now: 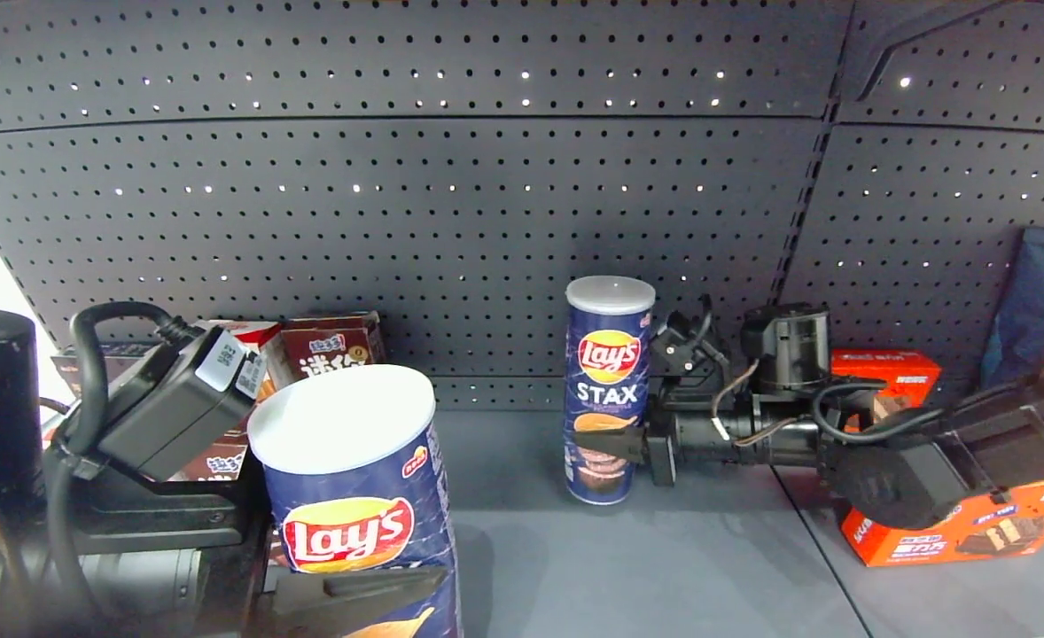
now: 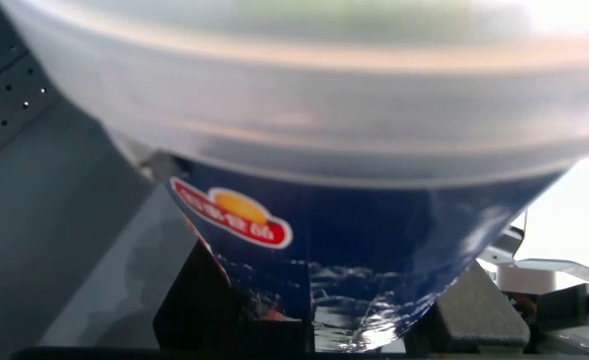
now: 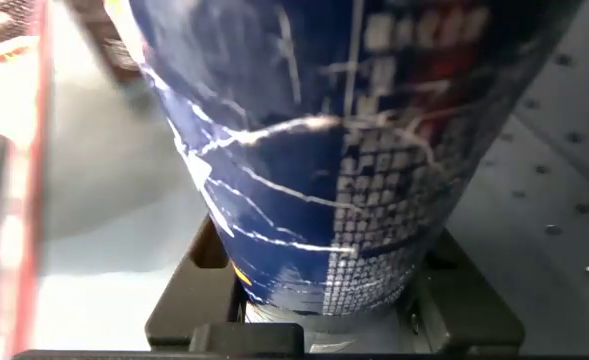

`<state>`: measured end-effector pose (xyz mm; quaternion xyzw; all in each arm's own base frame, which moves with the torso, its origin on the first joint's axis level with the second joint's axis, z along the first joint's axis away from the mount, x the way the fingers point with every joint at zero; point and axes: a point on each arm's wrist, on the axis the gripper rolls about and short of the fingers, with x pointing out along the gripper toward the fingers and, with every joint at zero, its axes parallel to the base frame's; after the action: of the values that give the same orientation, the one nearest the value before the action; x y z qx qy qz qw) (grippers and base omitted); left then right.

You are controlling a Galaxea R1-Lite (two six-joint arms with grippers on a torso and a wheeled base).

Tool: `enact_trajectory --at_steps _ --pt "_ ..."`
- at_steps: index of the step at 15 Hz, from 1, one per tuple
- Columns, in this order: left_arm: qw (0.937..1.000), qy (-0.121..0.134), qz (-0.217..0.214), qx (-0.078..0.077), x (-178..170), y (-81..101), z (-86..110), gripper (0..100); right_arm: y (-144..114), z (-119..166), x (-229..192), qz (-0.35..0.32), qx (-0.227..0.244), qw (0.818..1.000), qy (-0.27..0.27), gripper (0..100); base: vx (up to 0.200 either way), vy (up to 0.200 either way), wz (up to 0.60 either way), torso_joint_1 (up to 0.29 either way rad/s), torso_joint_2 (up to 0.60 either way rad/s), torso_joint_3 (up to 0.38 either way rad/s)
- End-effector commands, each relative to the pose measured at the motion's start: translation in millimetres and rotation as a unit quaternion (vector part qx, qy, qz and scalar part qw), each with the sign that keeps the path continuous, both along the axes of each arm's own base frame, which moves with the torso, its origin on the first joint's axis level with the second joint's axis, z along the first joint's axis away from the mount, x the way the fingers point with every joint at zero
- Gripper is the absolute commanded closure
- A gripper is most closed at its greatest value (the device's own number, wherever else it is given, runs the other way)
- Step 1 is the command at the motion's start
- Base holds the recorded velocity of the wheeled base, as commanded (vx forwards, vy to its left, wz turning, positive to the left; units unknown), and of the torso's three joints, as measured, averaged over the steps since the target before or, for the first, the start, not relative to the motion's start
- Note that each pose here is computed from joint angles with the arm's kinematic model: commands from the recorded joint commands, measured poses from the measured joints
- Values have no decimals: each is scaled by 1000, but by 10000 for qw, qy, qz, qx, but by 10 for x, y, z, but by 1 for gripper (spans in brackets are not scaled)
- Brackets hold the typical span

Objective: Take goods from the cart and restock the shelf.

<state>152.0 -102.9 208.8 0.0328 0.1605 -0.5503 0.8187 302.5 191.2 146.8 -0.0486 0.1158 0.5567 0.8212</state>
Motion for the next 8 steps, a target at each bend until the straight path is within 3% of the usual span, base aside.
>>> enact_trajectory --at_steps 1,4,8 --pt "10000 -7 -3 -5 4 -2 5 100 -59 210 -342 40 88 9998 -157 100 0 0 0 0 0 0" --pt "10000 27 -3 14 10 -6 -12 100 -185 182 -601 84 114 9997 -190 100 0 0 0 0 0 0" --pt "10000 45 9 15 21 -12 -9 100 -258 -61 -844 184 180 9996 -88 100 0 0 0 0 0 0"
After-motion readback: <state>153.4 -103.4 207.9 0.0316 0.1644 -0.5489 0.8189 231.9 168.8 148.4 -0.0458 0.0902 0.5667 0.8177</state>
